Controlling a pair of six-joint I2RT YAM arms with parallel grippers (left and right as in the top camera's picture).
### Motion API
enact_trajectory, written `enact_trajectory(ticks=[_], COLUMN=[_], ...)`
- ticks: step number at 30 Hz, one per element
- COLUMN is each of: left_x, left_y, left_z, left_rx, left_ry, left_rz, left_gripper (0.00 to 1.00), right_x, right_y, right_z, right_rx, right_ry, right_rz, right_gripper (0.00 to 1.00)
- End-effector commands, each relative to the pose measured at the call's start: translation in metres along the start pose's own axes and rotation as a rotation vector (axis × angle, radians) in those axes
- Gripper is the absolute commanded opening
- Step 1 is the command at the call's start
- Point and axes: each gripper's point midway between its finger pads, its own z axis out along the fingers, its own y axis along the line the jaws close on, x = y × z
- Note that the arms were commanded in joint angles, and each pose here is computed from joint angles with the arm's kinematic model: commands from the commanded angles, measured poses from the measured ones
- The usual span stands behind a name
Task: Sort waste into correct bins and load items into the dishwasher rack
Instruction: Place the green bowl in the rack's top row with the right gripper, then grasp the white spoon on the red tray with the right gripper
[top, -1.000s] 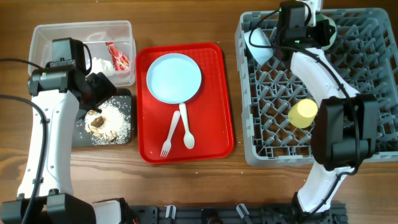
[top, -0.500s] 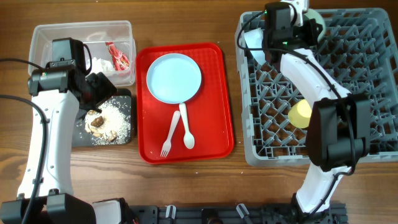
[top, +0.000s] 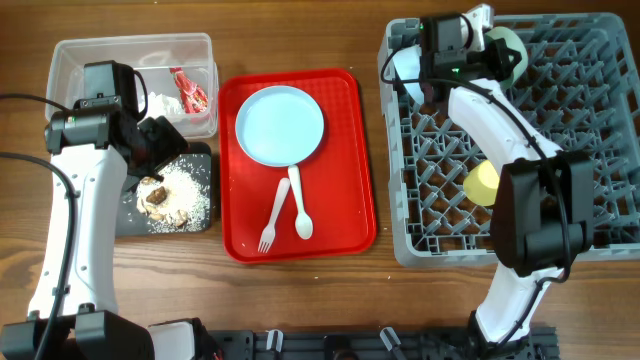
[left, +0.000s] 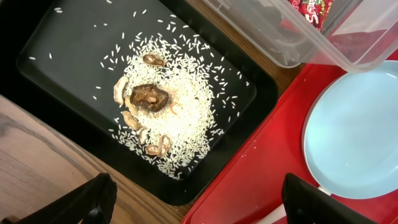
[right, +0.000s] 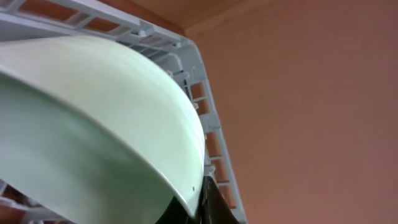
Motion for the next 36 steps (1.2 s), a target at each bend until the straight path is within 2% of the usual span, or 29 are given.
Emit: enact_trajectory(ticks=[1, 9, 11, 14, 17, 19, 20, 21, 23, 25, 27, 29, 33, 36], left_x=[-0.004, -0.004, -0.004, -0.004, -0.004, -0.004, -0.004, -0.004, -0.004, -0.004, -0.004, -0.004, -0.004, -0.004], left_y=[0.002, 0.002, 0.002, 0.002, 0.002, 0.002, 0.002, 0.002, 0.003, 0.003, 0.003, 0.003, 0.003, 0.003], left_z=[-0.006, -0.006, -0.006, -0.006, -0.006, -0.006, -0.006, -0.006, -0.006, -0.006, -0.006, -0.006, -0.006, -0.006], left_rx=[-0.002, -0.002, -0.002, -0.003, -0.003, -0.002, -0.002, -0.003, -0.004, -0.004, -0.004, -0.004, -0.004, -0.005], left_ry=[-0.027, -0.028, -0.028, -0.027, -0.027, -0.027, -0.027, -0.026, -0.024, -0.024, -0.025, -0.025, -0.025, -0.025], left_rz=[-0.007, -0.008, -0.008, -0.007, -0.007, -0.007, -0.007, -0.007, -0.007, -0.007, -0.007, -0.007, -0.007, -0.006], left_gripper=[0.86, 0.86, 0.86, 0.86, 0.86, 0.88, 0.88, 0.9, 0.94, 0.96, 0.97, 0.97, 0.99, 1.0], right_x=[0.008, 0.023, 0.025, 0.025, 0.015, 0.002, -0.002, -0.01, -0.015, -0.005, 0.012, 0.036, 0.07, 0.1], right_y=[0.036, 0.068, 0.066, 0.059, 0.037, 0.027, 0.023, 0.019, 0.013, 0.02, 0.036, 0.059, 0.106, 0.154], right_z=[0.0, -0.026, -0.034, -0.049, -0.079, -0.114, -0.128, -0.163, -0.222, -0.267, -0.293, -0.324, -0.367, -0.377], right_rx=[-0.131, -0.413, -0.461, -0.551, -0.698, -0.881, -0.949, -1.121, -1.384, -1.554, -1.601, -1.636, -1.659, -1.542], right_ry=[0.003, 0.041, 0.047, 0.045, -0.008, -0.084, -0.111, -0.176, -0.248, -0.186, -0.104, -0.034, 0.057, 0.194], right_rz=[0.005, 0.024, 0.041, 0.058, 0.115, 0.163, 0.18, 0.202, 0.219, 0.229, 0.176, 0.066, -0.1, -0.146], right_gripper=[0.04, 0.1, 0.16, 0.31, 0.59, 0.69, 0.69, 0.68, 0.6, 0.59, 0.6, 0.65, 0.66, 0.66])
